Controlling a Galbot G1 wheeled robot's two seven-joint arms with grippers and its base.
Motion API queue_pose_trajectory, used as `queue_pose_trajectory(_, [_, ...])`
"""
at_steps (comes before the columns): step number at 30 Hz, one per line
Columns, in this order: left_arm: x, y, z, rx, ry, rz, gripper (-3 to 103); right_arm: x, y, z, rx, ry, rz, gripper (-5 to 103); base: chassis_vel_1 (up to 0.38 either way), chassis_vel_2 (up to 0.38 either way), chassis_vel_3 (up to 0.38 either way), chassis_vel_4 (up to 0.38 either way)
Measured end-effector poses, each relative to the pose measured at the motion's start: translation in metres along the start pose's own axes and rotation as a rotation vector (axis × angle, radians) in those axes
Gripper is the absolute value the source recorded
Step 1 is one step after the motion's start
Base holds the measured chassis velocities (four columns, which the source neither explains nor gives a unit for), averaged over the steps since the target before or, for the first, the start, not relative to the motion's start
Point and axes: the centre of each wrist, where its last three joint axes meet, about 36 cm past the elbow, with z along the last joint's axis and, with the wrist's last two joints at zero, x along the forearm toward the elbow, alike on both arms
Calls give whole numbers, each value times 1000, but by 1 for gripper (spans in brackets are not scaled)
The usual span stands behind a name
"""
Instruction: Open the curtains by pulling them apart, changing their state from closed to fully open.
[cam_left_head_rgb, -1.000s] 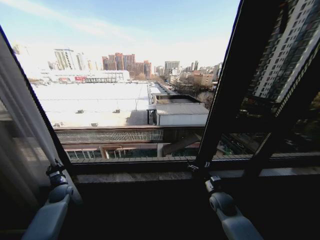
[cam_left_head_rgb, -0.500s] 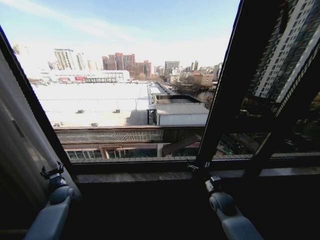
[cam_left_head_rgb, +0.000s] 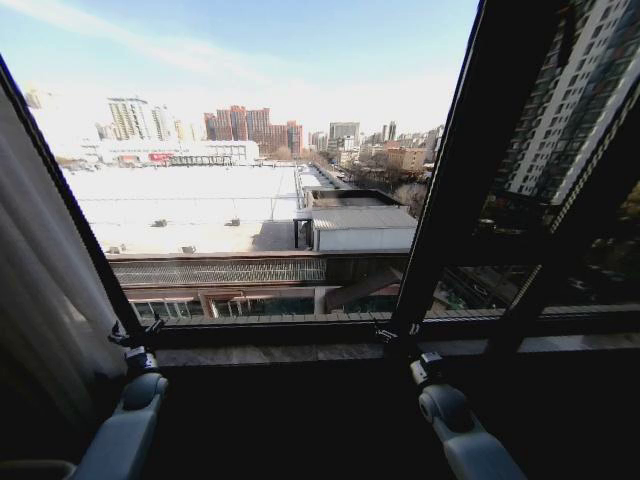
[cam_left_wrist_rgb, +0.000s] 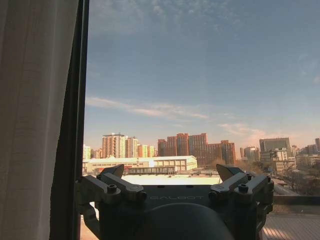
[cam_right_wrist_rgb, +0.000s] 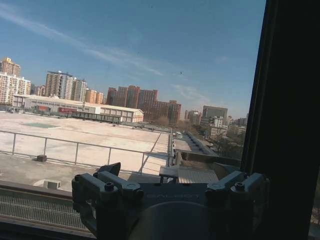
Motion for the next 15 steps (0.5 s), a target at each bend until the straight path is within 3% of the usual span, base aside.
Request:
queue_pose_trajectory(3, [19, -20, -6, 120, 0, 120, 100, 0, 0, 0, 0, 0, 0, 100, 0, 0, 0, 0])
queue_pose_trajectory(5, [23, -25, -7, 132, 11, 128, 99, 0, 0, 0, 0, 0, 0, 100, 0, 0, 0, 0])
queue_pose_trajectory(8, [45, -54, -16, 181, 90, 124, 99, 0, 0, 0, 0, 0, 0, 100, 0, 0, 0, 0])
queue_pose_trajectory(15, [73, -71, -37, 200, 168, 99, 100, 0, 0, 0, 0, 0, 0, 100, 0, 0, 0, 0])
